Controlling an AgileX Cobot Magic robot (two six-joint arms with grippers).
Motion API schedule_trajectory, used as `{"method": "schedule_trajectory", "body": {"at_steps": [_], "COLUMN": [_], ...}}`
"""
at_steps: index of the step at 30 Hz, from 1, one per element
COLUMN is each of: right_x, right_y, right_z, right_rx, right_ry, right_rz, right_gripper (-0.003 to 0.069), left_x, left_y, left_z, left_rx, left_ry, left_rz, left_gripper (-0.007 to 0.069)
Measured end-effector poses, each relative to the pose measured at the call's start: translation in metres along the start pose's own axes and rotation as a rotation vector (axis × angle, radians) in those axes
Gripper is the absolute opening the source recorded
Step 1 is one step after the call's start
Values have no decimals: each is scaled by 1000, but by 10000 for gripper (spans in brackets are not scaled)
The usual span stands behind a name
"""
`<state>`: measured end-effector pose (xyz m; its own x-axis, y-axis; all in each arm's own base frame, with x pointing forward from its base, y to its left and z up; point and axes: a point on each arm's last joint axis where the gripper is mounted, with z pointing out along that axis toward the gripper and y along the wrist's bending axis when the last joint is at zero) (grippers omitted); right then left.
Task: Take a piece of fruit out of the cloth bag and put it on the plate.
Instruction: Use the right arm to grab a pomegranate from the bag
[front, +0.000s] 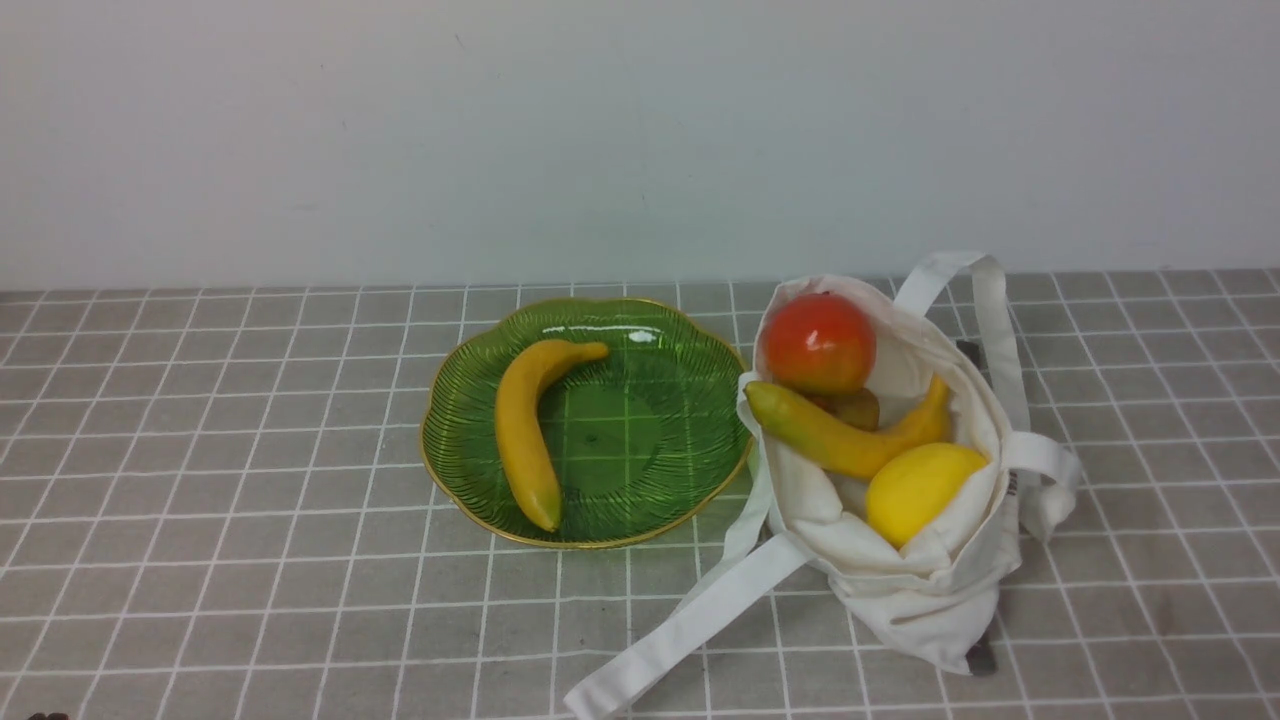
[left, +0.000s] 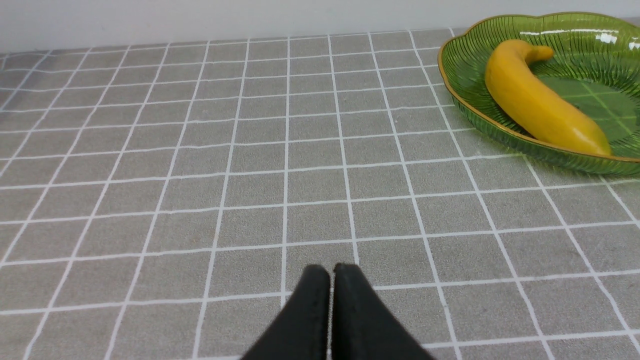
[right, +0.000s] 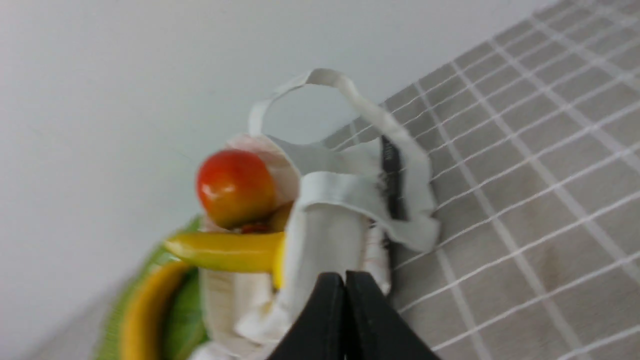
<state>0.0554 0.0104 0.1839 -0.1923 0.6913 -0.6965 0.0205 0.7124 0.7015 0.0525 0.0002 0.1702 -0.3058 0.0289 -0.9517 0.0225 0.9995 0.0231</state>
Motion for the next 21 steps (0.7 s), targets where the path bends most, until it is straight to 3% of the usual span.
{"method": "schedule_trajectory", "body": {"at_steps": [1, 3, 8, 12, 16, 19, 21], "right_x": [0, -1, -1, -1, -34, -56, -67], "right_y": [0, 3, 4, 10, 44, 63, 69], "right_z": [0, 0, 0, -3, -16, -14, -1], "right_rx": [0, -31, -40, -48, -93, -10, 120], "right_ry": [-1, -4, -3, 43, 1, 80, 228], "right_rz": [5, 153, 154, 52, -153, -301, -393], "right_gripper": [-14, -14, -14, -14, -14, -14, -14], "left_x": [0, 0, 0, 0, 0, 0, 0], "left_y": [0, 0, 0, 0, 0, 0, 0], "left_z": [0, 0, 0, 0, 0, 0, 0], "left_rx": [0, 0, 0, 0, 0, 0, 0], "left_ry": [0, 0, 0, 0, 0, 0, 0], "left_rz": [0, 0, 0, 0, 0, 0, 0], "left_gripper": [-7, -7, -7, -7, -7, -7, -7]}}
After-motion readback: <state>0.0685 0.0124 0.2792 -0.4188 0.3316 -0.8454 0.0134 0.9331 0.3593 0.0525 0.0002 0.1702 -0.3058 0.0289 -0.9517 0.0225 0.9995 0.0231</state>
